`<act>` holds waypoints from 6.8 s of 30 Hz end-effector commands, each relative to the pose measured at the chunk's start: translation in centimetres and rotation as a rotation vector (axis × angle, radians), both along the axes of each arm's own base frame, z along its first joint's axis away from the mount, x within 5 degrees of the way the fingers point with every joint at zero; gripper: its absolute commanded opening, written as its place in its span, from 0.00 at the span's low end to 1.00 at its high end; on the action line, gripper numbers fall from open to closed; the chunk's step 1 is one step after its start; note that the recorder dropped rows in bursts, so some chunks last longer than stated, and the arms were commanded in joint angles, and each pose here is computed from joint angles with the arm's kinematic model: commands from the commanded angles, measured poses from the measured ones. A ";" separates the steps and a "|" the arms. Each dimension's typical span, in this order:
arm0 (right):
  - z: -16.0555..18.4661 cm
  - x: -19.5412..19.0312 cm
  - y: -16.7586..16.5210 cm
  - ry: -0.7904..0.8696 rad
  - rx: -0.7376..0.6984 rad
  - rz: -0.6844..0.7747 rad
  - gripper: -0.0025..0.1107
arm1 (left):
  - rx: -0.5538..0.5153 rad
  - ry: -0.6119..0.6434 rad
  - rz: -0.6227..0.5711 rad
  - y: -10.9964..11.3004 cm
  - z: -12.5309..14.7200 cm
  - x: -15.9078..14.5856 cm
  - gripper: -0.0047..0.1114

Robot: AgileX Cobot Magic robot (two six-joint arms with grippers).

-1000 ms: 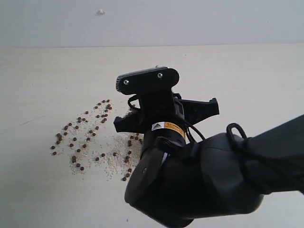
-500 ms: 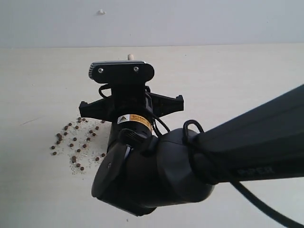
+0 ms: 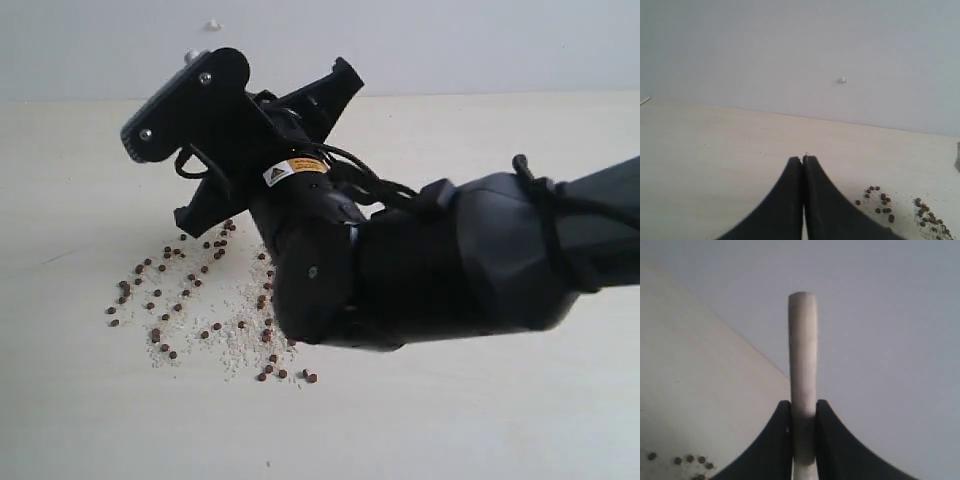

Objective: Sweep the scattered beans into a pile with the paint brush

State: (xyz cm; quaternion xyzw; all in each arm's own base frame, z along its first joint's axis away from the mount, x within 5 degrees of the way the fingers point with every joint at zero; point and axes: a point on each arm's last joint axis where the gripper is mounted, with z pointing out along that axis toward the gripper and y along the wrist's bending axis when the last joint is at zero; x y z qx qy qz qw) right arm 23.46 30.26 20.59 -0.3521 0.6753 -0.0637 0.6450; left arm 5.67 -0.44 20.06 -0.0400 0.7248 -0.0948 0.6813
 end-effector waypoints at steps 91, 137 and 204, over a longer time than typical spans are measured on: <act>-7.7 16.2 -2.1 0.557 0.066 1.206 0.02 | -0.002 -0.007 0.002 0.0 0.0 0.0 0.04; -4.7 14.5 7.2 0.360 0.035 1.441 0.02 | -0.002 -0.007 0.002 0.0 0.0 0.0 0.04; 3.1 10.5 4.0 0.686 0.589 0.117 0.02 | -0.002 -0.007 0.002 0.0 0.0 0.0 0.04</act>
